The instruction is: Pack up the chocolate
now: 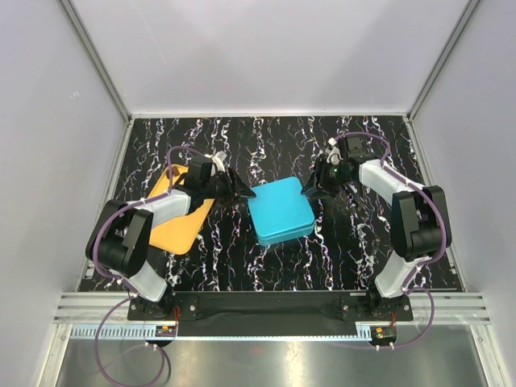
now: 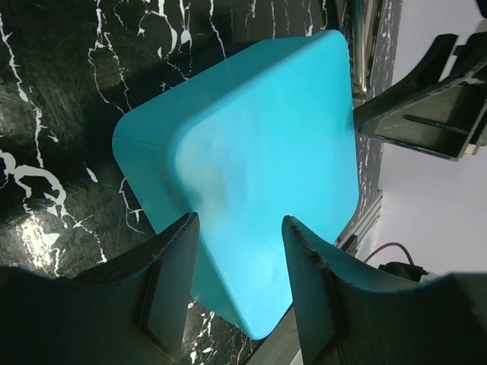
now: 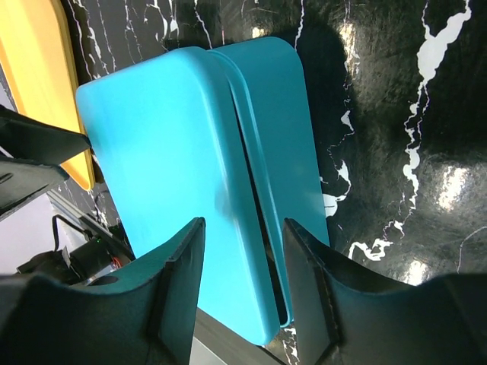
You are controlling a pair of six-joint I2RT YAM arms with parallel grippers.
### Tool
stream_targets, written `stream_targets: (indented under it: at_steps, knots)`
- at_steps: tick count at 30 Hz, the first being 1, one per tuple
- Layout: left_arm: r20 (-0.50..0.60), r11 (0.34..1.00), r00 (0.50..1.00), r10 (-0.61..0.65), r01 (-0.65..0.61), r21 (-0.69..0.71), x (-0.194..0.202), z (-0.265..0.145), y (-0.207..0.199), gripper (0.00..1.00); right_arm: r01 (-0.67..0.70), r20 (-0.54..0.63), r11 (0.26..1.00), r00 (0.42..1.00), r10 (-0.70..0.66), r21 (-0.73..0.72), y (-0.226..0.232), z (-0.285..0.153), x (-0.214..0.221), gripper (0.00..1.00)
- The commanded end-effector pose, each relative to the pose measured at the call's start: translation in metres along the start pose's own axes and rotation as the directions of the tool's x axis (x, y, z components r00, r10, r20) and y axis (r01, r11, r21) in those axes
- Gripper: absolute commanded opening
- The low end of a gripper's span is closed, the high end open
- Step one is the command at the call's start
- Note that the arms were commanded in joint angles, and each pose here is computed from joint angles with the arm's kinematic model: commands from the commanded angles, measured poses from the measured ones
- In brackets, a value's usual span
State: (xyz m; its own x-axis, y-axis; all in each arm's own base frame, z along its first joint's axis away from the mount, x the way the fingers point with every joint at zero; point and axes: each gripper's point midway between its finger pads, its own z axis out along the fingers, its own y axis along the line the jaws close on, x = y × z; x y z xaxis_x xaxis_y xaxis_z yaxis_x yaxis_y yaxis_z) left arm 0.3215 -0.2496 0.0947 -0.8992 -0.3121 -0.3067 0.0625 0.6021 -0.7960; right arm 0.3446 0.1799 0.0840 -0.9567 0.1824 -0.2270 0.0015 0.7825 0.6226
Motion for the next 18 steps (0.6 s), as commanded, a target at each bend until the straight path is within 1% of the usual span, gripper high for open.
stream_targets:
  at_steps: [1, 5, 14, 18]
  knots:
    - [0.037, 0.998, 0.997, 0.063, -0.063, 0.006, -0.015, 0.004, -0.011, 0.53, 0.050, 0.066, 0.999, 0.997, -0.050, -0.001, 0.009, -0.018, -0.008, 0.52]
    - [0.038, 0.996, 0.996, 0.084, -0.084, -0.001, -0.014, 0.004, -0.013, 0.53, 0.047, 0.065, 0.999, 0.997, -0.048, 0.018, 0.002, -0.017, -0.003, 0.52]
    - [0.027, 0.997, 0.996, 0.082, -0.083, 0.008, -0.008, 0.007, -0.015, 0.52, 0.040, 0.060, 0.998, 0.997, -0.044, 0.053, -0.009, -0.018, 0.007, 0.52]
    - [0.025, 0.996, 0.996, 0.085, -0.085, 0.018, -0.007, 0.007, -0.018, 0.52, 0.034, 0.061, 0.997, 0.997, -0.038, 0.067, -0.013, -0.018, 0.011, 0.50]
